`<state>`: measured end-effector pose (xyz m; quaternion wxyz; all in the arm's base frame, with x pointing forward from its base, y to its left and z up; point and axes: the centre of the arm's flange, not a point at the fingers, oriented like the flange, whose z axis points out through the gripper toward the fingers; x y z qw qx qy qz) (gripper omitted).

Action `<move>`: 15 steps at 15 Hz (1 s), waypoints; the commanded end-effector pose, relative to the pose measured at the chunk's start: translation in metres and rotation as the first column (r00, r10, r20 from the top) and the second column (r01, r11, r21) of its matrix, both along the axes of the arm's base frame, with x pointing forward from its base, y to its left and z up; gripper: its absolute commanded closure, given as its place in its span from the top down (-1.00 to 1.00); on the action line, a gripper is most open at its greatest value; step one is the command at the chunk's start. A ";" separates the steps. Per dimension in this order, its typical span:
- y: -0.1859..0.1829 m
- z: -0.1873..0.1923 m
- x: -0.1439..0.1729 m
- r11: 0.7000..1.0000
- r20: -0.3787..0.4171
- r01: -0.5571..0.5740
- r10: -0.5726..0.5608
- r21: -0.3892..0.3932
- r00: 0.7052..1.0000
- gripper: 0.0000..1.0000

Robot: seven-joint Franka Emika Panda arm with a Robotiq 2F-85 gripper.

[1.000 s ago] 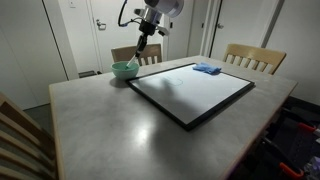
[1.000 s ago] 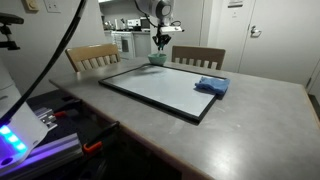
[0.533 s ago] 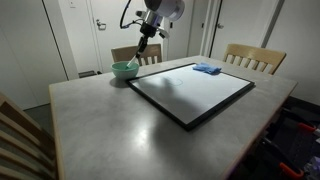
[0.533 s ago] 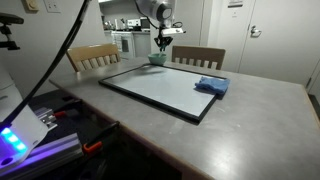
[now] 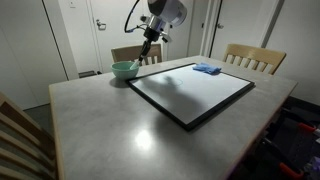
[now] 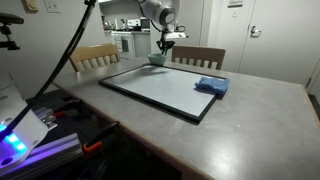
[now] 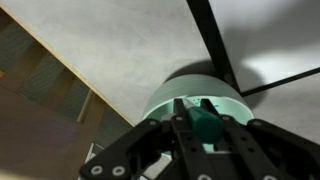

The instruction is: Remove the green marker from the green bowl, draw a smiley face on the whiteboard using the green marker, put the green marker in the bowl

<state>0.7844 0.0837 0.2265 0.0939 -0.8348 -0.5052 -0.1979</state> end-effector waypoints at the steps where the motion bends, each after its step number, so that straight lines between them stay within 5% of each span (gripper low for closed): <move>1: -0.004 -0.009 -0.003 0.999 0.006 -0.021 0.021 0.050 1.000 -0.90; 6: 0.007 -0.014 -0.009 0.997 -0.005 -0.037 0.038 0.065 0.999 -0.62; 9: 0.014 -0.016 -0.010 0.996 -0.009 -0.045 0.046 0.075 0.999 0.05; 15: 0.015 -0.008 -0.009 0.996 -0.007 -0.051 0.052 0.070 0.999 0.90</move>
